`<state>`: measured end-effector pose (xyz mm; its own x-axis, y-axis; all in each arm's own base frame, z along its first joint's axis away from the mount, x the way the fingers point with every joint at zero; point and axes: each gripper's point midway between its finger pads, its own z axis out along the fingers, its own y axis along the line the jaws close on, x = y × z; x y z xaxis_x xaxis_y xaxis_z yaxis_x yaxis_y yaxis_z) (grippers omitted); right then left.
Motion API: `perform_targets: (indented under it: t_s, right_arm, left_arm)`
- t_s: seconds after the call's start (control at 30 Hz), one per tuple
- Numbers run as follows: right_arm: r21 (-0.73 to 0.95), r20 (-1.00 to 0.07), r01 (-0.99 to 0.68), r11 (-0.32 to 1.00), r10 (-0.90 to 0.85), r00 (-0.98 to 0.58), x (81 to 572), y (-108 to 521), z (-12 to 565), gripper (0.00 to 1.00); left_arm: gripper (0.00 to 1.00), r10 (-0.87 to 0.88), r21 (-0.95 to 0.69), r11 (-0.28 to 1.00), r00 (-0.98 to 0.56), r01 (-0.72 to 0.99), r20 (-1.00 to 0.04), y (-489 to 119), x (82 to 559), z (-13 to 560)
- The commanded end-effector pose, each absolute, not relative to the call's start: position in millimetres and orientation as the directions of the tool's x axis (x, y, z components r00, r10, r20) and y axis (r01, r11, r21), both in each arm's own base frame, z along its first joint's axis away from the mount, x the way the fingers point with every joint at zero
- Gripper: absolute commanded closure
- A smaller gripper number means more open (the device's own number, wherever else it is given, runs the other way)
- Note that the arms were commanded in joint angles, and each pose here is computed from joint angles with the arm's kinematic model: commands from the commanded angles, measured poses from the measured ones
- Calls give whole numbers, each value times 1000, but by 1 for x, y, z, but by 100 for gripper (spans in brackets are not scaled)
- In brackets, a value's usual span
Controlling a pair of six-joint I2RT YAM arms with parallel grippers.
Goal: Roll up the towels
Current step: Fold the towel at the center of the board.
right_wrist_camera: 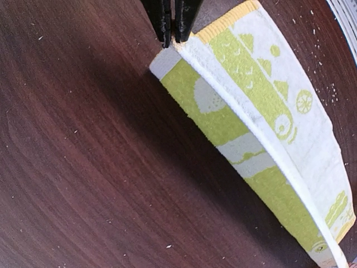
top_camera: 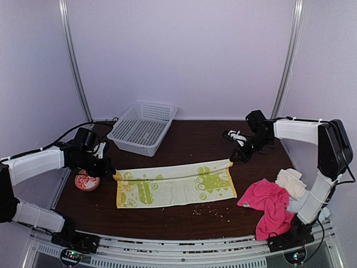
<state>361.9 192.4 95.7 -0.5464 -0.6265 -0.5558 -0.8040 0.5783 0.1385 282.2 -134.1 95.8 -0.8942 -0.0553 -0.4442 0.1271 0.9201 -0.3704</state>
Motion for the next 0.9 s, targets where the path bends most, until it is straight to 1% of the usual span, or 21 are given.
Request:
perform_targets:
  t_s: [0.0, 0.1, 0.4, 0.6, 0.87]
  right_arm:
    - [121, -547, -835, 537, -665, -507, 340, 185, 101, 100]
    - [106, -536, -839, 533, -680, -500, 330, 179, 95, 100]
    - [152, -514, -864, 481, -708, -485, 301, 183, 79, 100]
    - [141, -495, -882, 450, -740, -456, 290, 182, 75, 100]
    - [128, -475, -910, 395, -780, -406, 269, 183, 71, 100]
  left_arm:
    - [100, -55, -352, 930, -904, 108, -424, -126, 273, 96]
    - [100, -51, -346, 933, -915, 99, -399, -124, 266, 89]
    - [100, -47, -355, 931, -938, 83, -342, -125, 256, 76]
    - [100, -32, -354, 933, -960, 71, -279, -126, 245, 66]
    - [100, 6, -337, 938, -975, 82, -220, -131, 231, 54]
